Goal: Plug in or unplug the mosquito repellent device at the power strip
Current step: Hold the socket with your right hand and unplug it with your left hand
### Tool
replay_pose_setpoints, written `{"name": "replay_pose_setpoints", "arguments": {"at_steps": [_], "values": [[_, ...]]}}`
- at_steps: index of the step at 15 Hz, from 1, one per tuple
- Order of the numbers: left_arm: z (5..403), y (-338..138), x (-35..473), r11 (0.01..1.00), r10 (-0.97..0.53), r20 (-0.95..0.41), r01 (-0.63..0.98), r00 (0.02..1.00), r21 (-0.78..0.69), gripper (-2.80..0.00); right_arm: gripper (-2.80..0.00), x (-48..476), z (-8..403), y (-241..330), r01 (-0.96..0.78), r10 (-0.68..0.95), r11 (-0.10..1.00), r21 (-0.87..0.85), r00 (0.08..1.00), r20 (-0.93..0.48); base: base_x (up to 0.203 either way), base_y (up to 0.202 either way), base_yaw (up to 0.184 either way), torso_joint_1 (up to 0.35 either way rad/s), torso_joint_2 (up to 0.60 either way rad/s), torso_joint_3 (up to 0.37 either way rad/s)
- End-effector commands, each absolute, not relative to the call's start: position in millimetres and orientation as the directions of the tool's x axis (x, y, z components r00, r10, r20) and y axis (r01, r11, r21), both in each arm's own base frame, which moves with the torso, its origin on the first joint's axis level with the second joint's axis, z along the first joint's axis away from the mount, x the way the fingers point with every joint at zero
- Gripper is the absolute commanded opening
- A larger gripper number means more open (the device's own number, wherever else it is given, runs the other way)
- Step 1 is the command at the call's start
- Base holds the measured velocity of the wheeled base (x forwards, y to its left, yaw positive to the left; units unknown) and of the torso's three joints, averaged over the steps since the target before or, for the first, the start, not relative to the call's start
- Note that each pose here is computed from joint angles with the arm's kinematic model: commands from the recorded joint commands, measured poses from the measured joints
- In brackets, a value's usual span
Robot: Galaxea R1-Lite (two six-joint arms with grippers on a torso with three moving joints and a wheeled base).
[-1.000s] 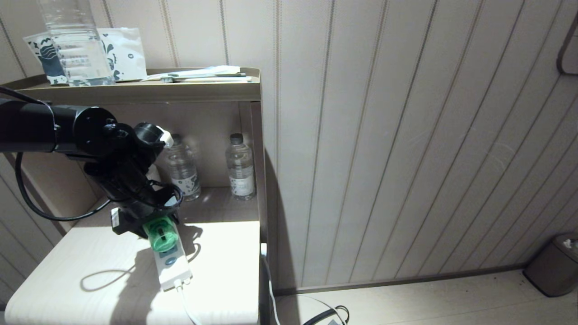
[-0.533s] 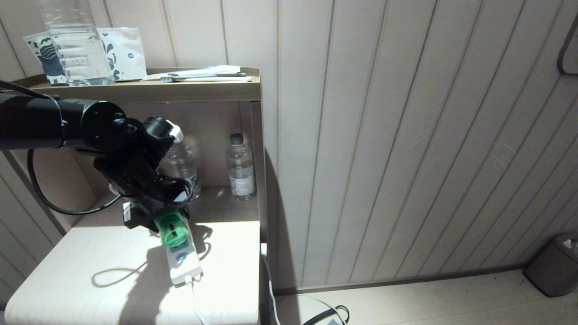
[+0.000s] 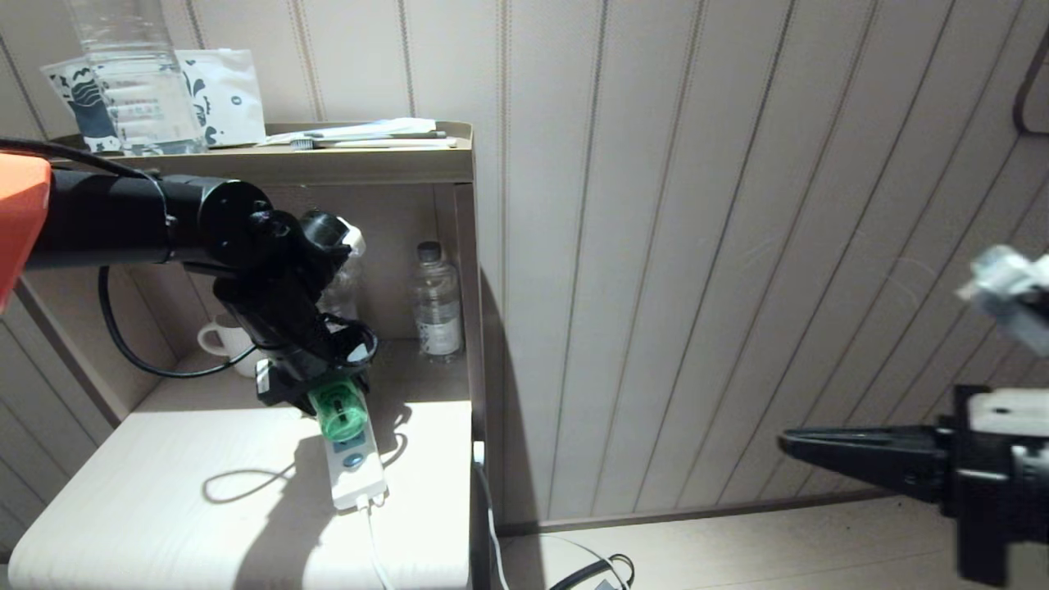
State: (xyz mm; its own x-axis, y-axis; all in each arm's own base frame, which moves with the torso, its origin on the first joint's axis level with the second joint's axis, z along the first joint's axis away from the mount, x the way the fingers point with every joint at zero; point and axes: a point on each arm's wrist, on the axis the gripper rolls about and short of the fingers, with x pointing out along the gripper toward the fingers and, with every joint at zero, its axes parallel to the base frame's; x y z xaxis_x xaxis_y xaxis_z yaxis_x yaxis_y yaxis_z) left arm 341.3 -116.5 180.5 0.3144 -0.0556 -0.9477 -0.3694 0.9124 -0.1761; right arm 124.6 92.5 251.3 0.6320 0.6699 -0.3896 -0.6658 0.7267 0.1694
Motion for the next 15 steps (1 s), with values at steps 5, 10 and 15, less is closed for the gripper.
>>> {"name": "replay_pose_setpoints", "arguments": {"at_steps": [5,10,15], "values": [[178.5,-118.0,366.9,0.925,-0.048,-0.952,-0.347,0.301,-0.156,-2.8,-2.8,181.3,209.3,193.9,-0.718,0.665,0.686,0.121,0.55,-0.506,0.0,0.0,0.0,0.0,0.0,0.0],[174.0,-124.6,365.3,0.924,-0.114,-0.96,-0.329,0.254,-0.197,-2.8,-2.8,222.1,161.6,252.9,-0.737,0.671,0.669,0.097,0.543,-0.505,0.0,0.0,0.0,0.0,0.0,0.0],[173.6,-135.2,361.0,0.929,-0.133,-0.962,-0.309,0.24,-0.206,-2.8,-2.8,247.3,131.6,294.7,-0.752,0.71,0.654,0.09,0.568,-0.416,0.0,0.0,0.0,0.0,0.0,0.0]]}}
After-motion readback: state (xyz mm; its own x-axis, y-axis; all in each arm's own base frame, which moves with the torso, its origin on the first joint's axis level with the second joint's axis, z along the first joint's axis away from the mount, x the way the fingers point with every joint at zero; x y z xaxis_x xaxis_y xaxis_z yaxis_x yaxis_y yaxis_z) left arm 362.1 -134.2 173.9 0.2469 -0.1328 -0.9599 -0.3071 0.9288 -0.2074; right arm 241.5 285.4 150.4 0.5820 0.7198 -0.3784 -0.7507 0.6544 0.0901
